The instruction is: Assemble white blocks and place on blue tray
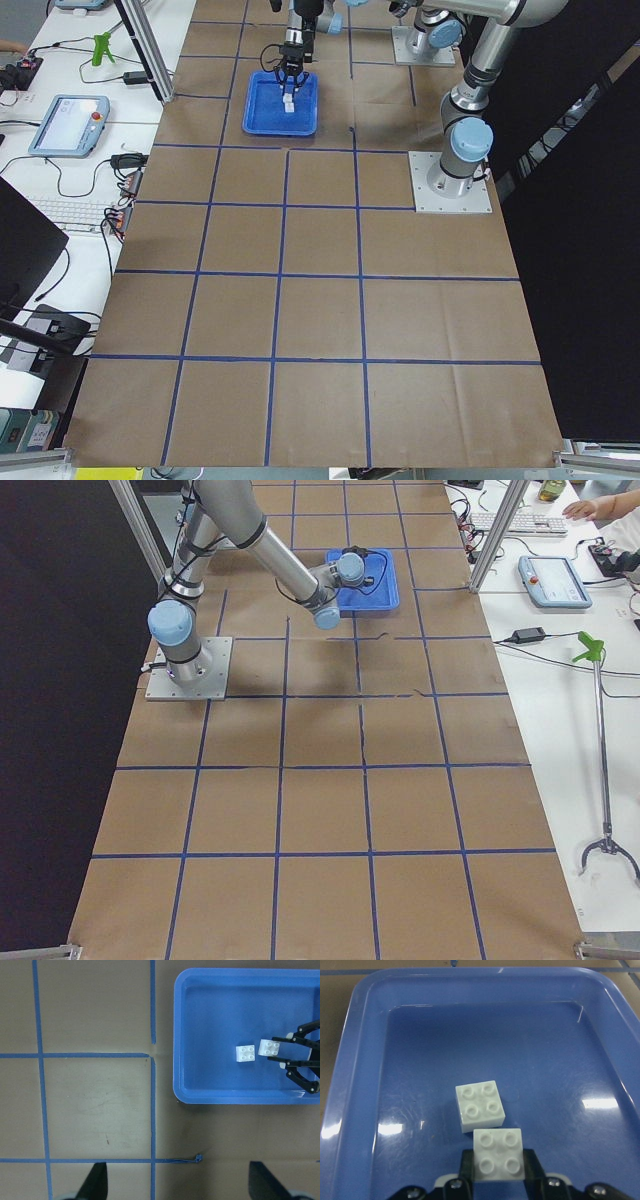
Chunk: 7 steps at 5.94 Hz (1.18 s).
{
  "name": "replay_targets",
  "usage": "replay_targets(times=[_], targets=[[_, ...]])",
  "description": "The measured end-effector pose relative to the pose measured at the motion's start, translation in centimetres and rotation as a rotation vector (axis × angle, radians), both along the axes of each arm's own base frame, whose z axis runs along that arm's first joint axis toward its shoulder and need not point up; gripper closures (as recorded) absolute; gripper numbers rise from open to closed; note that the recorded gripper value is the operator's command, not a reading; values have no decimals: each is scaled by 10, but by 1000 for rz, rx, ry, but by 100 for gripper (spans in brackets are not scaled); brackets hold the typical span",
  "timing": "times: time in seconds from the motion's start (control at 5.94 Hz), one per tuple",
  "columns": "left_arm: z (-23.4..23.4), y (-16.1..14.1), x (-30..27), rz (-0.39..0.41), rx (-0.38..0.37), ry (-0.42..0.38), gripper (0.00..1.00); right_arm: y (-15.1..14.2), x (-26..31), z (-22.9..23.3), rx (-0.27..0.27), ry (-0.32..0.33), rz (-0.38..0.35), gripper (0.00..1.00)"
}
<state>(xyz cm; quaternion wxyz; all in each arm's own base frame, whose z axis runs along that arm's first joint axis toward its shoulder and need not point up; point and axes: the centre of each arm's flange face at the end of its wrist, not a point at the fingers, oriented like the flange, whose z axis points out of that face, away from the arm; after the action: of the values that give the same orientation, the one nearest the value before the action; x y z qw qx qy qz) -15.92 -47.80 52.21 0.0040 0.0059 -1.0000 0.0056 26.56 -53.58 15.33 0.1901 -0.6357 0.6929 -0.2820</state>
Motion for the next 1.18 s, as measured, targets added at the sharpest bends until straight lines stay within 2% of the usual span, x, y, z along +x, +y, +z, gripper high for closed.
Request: replay_targets(times=[0.67, 1.18], targets=[[-2, 1, 3, 7, 10, -2, 0, 6, 11, -2, 0, 32, 13, 76], [-2, 0, 3, 7, 10, 2, 0, 7, 14, -2, 20, 28, -10, 76]])
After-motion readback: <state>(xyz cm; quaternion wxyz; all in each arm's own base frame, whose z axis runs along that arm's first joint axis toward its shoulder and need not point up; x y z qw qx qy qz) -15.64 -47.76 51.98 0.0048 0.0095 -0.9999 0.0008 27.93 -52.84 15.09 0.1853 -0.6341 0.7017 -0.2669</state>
